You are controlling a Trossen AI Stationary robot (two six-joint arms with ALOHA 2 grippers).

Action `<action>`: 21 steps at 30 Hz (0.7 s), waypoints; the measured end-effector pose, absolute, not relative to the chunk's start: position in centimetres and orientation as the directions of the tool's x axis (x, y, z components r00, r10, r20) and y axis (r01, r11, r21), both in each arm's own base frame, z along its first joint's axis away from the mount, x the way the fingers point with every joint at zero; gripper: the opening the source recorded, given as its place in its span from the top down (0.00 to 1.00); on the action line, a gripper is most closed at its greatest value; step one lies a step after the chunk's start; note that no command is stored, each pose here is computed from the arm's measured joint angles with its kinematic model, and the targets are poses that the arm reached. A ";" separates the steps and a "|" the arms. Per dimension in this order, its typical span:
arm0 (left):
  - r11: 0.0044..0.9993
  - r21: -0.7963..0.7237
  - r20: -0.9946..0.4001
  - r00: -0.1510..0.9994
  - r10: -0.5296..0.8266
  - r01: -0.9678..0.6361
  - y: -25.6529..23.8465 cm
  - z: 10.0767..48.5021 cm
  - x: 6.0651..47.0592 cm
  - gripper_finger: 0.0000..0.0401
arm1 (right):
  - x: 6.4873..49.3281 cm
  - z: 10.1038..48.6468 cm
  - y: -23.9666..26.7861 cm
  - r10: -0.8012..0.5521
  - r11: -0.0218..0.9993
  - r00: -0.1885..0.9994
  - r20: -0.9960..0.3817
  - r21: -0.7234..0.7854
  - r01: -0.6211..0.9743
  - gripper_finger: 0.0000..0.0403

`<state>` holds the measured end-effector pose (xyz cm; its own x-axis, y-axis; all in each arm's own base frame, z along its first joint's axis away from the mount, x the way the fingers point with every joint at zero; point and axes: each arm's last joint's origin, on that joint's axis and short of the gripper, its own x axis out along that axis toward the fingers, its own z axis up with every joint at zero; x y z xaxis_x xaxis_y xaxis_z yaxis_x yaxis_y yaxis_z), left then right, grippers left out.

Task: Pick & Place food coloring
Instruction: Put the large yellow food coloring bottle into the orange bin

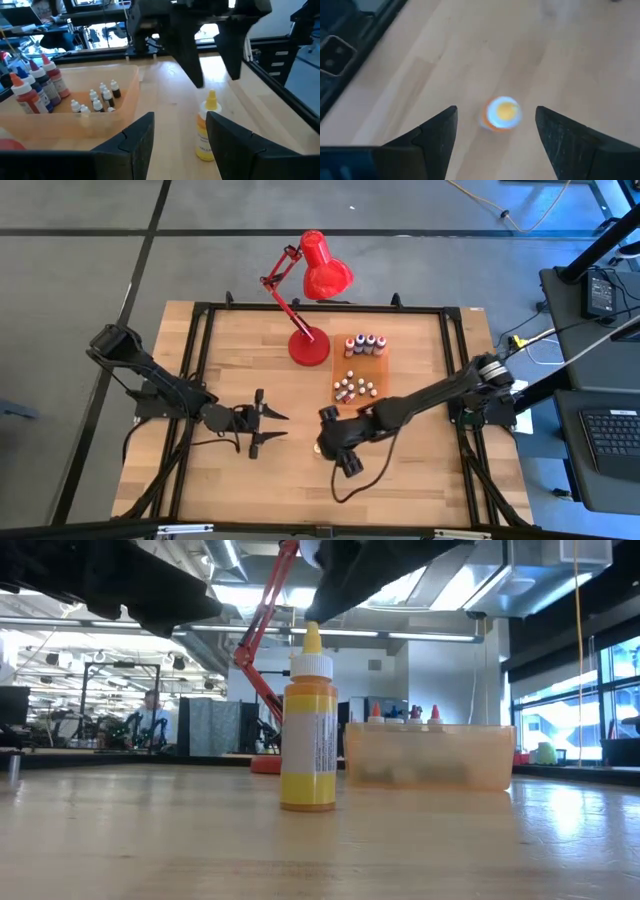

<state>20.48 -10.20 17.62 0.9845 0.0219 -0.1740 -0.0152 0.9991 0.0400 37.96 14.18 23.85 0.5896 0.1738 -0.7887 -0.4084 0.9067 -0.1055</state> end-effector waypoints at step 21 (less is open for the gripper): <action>1.000 0.017 -0.181 0.983 0.014 -0.011 -10.2 17.5 20.5 0.56 | 40.5 20.7 13.1 0.212 0.908 0.501 -0.839 -0.021 -0.419 0.48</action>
